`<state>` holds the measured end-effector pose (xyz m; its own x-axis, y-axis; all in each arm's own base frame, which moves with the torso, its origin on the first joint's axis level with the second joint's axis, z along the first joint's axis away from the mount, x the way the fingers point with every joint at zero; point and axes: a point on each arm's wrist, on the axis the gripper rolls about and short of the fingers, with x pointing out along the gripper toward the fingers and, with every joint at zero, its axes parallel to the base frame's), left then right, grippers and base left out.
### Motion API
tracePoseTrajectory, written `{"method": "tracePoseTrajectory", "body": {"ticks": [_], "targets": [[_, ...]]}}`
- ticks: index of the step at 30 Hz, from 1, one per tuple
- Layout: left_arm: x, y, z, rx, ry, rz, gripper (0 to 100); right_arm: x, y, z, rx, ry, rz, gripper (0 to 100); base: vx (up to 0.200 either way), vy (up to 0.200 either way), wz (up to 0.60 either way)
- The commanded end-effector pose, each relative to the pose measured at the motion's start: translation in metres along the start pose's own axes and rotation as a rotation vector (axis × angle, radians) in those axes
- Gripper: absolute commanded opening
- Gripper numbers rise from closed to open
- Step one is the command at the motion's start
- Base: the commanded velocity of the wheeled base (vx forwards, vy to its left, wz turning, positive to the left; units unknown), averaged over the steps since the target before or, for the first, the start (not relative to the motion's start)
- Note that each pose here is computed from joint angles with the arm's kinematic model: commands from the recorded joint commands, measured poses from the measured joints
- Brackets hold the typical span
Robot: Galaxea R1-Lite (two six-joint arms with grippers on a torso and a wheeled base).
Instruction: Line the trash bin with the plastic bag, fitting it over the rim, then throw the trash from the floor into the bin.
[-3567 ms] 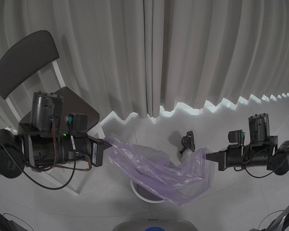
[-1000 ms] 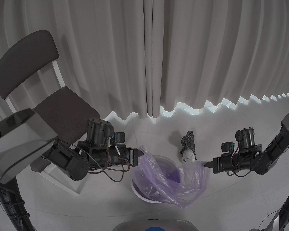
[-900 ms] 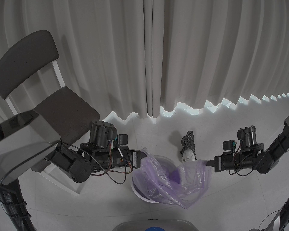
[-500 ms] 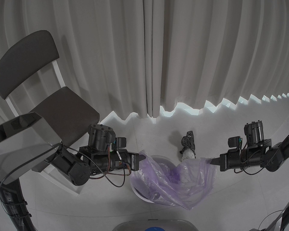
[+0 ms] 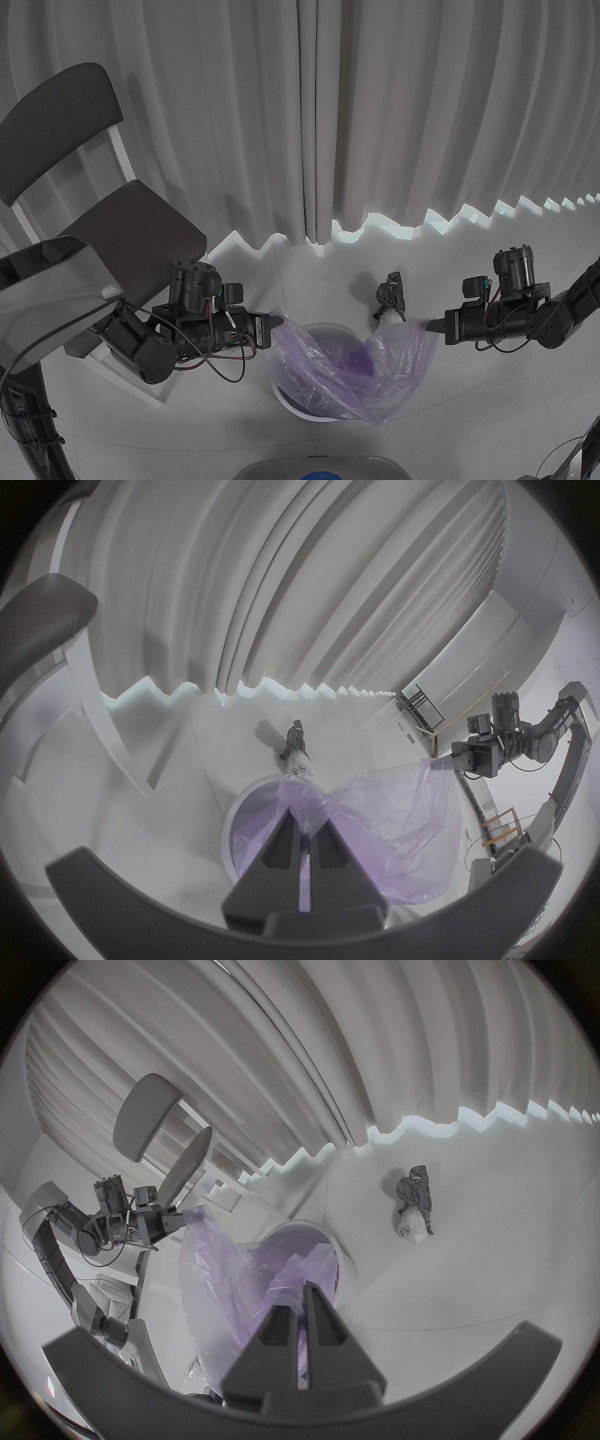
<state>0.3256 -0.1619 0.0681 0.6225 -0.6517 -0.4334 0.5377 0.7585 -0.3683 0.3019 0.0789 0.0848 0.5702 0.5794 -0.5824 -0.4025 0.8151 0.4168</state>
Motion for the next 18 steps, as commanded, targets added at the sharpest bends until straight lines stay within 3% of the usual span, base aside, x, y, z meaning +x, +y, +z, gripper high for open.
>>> {"method": "tracePoseTrajectory", "body": {"ticks": [1,4,9,11,12,18], "targets": [[-0.011,-0.003,0.001,0.001,-0.010,0.014,0,0.000,-0.010,0.007,0.015,0.000,-0.031,0,0.000,0.000,0.00],[-0.014,-0.004,-0.001,0.000,-0.007,0.021,0,-0.005,-0.015,0.007,0.012,0.002,-0.049,0,0.000,0.000,0.00],[-0.023,-0.005,-0.003,0.020,-0.079,0.053,0,-0.021,-0.022,0.001,-0.151,-0.003,-0.078,0,0.000,0.000,0.00],[-0.023,-0.005,-0.004,0.023,-0.084,0.053,0,-0.022,-0.021,0.001,-0.167,-0.002,-0.078,0,0.000,0.000,0.00],[-0.025,-0.005,-0.005,0.031,-0.100,0.058,0,-0.026,-0.017,0.001,-0.252,-0.007,-0.073,0,0.000,0.000,0.00],[-0.029,-0.007,-0.010,0.071,-0.107,0.076,0,-0.033,-0.004,0.003,-0.464,-0.021,-0.056,0,0.000,0.000,0.00]]}}
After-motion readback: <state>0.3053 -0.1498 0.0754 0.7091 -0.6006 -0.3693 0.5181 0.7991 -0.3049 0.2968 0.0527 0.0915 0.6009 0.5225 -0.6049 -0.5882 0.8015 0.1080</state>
